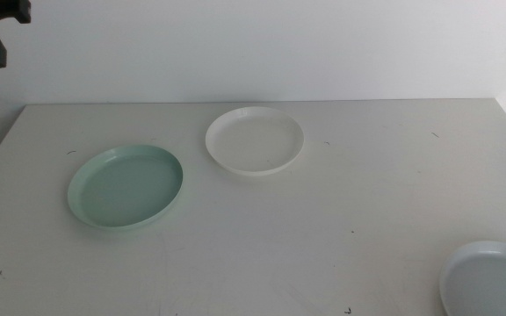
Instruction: Stack the three bowls on top of each other.
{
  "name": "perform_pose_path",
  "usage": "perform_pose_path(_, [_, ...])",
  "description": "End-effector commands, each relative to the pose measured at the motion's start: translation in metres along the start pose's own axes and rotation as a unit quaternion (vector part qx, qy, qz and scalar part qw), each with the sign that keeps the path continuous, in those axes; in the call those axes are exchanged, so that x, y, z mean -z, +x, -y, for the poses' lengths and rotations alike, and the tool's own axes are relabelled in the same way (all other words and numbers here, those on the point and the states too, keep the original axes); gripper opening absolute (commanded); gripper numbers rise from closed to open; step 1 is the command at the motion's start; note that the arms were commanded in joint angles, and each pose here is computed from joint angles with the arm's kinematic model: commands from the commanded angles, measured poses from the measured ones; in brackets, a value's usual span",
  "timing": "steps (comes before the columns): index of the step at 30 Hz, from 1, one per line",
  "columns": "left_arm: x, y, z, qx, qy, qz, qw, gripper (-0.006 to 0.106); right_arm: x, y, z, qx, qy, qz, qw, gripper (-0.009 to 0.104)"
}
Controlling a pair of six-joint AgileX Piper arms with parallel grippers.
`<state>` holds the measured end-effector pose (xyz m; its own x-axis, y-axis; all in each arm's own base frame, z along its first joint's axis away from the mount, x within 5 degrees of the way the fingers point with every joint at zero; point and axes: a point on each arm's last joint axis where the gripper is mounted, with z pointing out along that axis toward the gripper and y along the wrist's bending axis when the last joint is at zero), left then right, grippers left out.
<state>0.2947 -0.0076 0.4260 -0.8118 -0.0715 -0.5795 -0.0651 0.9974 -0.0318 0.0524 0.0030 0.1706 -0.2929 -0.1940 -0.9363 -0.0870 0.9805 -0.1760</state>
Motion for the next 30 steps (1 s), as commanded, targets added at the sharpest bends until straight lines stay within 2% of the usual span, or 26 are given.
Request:
perform_pose_path(1, [0.014, -0.01, -0.001, 0.004, -0.007, 0.059, 0.998, 0.021, 0.003, -0.008, 0.003, 0.011, 0.018, 0.044, 0.999, 0.045])
perform_pose_path(12, [-0.011, -0.014, -0.005, 0.014, 0.005, 0.024, 1.0, 0.021, 0.003, -0.008, 0.003, 0.011, 0.018, 0.044, 0.999, 0.045])
perform_pose_path(18, [-0.032, -0.019, -0.027, 0.038, 0.06, -0.009, 0.997, 0.021, 0.003, -0.008, 0.003, 0.011, 0.018, 0.044, 0.999, 0.045])
perform_pose_path(23, [-0.058, -0.023, -0.04, 0.03, 0.061, -0.029, 0.997, 0.021, 0.003, -0.008, 0.003, 0.011, 0.018, 0.044, 0.999, 0.045])
perform_pose_path(26, [-0.079, -0.024, -0.043, 0.024, 0.053, -0.047, 0.997, 0.026, 0.003, -0.008, 0.003, 0.011, 0.018, 0.044, 0.999, 0.045])
perform_pose_path(30, [-0.11, -0.025, -0.046, 0.009, 0.053, -0.065, 0.996, 0.044, 0.003, -0.008, 0.003, 0.011, 0.018, 0.044, 0.999, 0.045])
